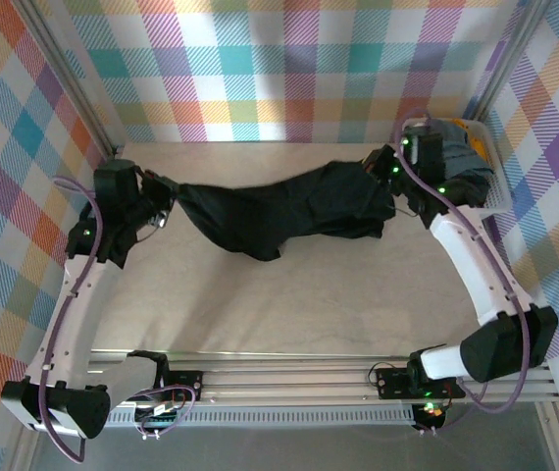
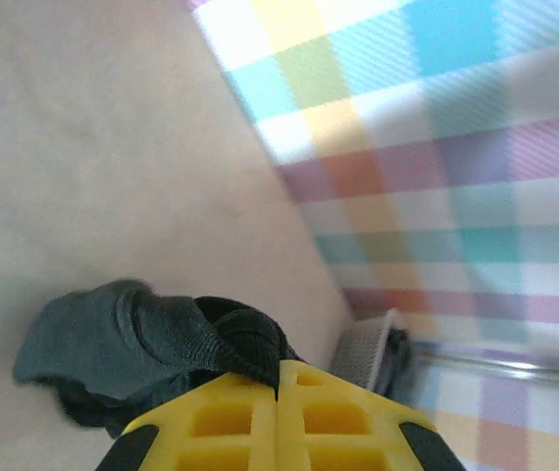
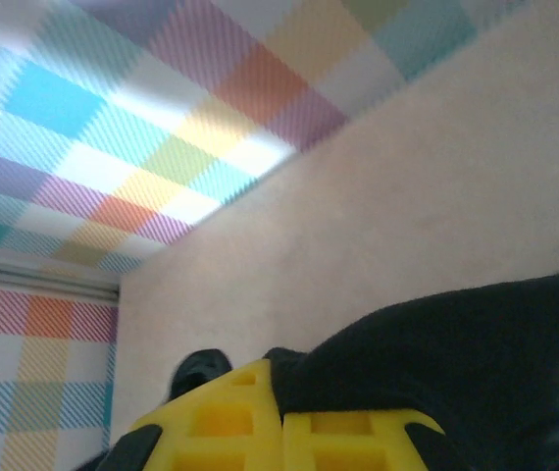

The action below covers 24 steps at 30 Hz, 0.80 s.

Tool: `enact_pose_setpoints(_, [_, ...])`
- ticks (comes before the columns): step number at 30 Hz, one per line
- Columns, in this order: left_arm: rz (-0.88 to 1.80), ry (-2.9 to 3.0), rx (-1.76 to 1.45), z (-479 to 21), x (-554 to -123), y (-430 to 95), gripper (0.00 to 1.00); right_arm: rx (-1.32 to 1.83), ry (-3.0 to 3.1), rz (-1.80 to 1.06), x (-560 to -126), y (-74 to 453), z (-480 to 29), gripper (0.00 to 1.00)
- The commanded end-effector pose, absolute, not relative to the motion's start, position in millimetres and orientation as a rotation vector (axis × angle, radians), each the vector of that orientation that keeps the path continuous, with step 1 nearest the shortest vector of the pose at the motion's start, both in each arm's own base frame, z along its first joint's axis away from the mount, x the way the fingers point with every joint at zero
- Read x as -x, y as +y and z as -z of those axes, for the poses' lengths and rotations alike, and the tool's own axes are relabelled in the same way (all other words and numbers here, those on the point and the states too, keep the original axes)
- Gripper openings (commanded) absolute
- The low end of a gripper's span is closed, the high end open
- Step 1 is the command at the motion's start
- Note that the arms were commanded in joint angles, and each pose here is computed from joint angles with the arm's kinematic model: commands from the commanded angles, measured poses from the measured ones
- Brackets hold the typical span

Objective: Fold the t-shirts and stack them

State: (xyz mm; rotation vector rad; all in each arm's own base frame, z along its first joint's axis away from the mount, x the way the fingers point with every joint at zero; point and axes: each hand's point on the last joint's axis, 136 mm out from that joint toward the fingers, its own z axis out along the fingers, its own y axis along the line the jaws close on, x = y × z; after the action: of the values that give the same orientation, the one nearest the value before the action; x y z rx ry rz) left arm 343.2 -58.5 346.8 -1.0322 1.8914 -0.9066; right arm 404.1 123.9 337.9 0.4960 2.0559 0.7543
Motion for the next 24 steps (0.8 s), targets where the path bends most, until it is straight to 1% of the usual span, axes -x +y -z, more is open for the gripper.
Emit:
enact_pose_setpoints(1, [0.983, 1.666, 0.975, -421.2, -341.3, -44.7, 0.0, -0.387, 1.875, -0.703, -389.8, 106.8, -400.3, 0.0])
enact_pose_setpoints(5, [0.963, 1.508, 0.931, -473.6, -311.6, -27.8, 0.0, -0.33, 1.7, -0.705, -354.3, 92.4, -449.4, 0.0])
enact_pose_setpoints(10, [0.868, 1.272, 0.907, -531.3, -252.5, 6.3, 0.0, -0.305, 1.509, -0.686, -302.7, 71.1, -488.4, 0.0])
enact_pose_setpoints(12, [0.858, 1.232, 0.884, -548.3, -241.6, 10.0, 0.0, -0.306, 1.47, -0.666, -292.5, 64.4, -496.9, 0.0])
enact_pose_setpoints(13, [0.859, 1.234, 0.882, -551.7, -243.1, 9.5, 0.0, -0.307, 1.459, -0.658, -290.4, 62.5, -500.1, 0.0])
enact_pose_setpoints(15, [0.873, 1.251, 0.887, -552.7, -254.4, 6.0, 0.0, -0.303, 1.444, -0.639, -294.4, 60.9, -504.9, 0.0])
enact_pose_setpoints(18, [0.88, 1.295, 0.932, -539.6, -284.7, 2.2, 0.0, -0.316, 1.44, -0.598, -318.8, 57.8, -508.8, 0.0])
enact_pose_setpoints(21, [0.822, 1.406, 1.01, -504.1, -334.1, -0.6, 0.0, -0.346, 1.497, -0.565, -370.0, 55.5, -495.8, 0.0])
enact_pose_setpoints(24, [0.765, 1.551, 1.082, -448.0, -402.6, -7.3, 0.0, -0.369, 1.612, -0.593, -444.8, 57.1, -457.2, 0.0])
